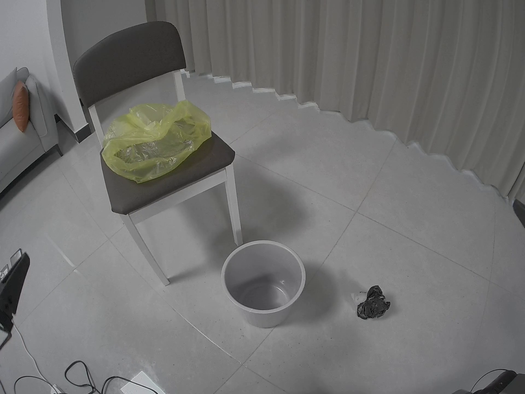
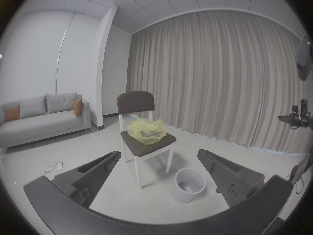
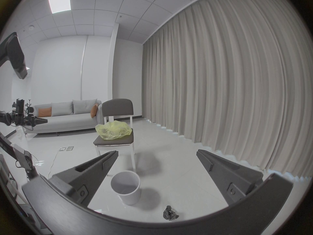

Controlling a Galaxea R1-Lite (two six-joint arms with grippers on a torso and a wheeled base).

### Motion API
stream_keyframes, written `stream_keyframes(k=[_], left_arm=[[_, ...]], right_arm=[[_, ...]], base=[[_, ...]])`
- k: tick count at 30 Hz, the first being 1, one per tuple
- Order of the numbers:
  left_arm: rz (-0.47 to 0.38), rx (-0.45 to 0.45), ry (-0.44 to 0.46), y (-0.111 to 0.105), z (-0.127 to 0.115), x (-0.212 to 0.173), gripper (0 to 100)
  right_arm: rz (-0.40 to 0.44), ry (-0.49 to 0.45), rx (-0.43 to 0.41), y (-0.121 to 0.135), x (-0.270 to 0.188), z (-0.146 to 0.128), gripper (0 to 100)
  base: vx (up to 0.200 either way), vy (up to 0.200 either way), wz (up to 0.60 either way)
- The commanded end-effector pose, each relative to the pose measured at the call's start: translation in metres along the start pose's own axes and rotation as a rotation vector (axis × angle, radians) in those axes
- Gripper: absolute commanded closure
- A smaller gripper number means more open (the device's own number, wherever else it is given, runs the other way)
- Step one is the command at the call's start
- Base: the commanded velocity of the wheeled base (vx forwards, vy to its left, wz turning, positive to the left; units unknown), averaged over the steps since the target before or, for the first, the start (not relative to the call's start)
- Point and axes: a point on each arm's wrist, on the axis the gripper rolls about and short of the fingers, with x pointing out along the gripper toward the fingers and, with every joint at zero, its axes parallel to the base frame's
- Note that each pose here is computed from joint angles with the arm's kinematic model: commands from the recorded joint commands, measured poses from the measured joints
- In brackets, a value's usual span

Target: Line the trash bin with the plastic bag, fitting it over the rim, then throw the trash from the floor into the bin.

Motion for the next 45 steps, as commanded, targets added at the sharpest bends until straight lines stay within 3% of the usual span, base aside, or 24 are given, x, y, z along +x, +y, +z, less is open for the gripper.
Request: stream_keyframes(k=[1,7,17,26,33,45], left_arm=[[0.077,0.071,0.163,0.005,0.042,0.077,0],[0.103,0.063,0.248,0.01,0.062,0.144,0],[0.233,0.083,0.395,0.026,0.051,0.245,0],[0.27,0.079,0.415,0.04,0.048,0.309,0],[0.284,0.068,0.43,0.047,0.046,0.337,0],[0.313,0.075,0.437,0.06,0.024,0.395,0]], right_arm=[[0.076,0.112,0.053,-0.003,0.042,-0.019,0],[0.074,0.118,0.068,-0.005,0.053,-0.023,0],[0.068,0.128,0.071,-0.005,0.052,-0.026,0],[0.069,0.152,0.076,-0.005,0.055,-0.03,0],[0.062,0.163,0.079,-0.007,0.057,-0.032,0],[0.047,0.204,0.088,-0.01,0.063,-0.04,0]], base=[[0.0,0.0,0.0],[0.0,0.0,0.0],[0.0,0.0,0.0],[0.0,0.0,0.0],[0.0,0.0,0.0],[0.0,0.0,0.0]])
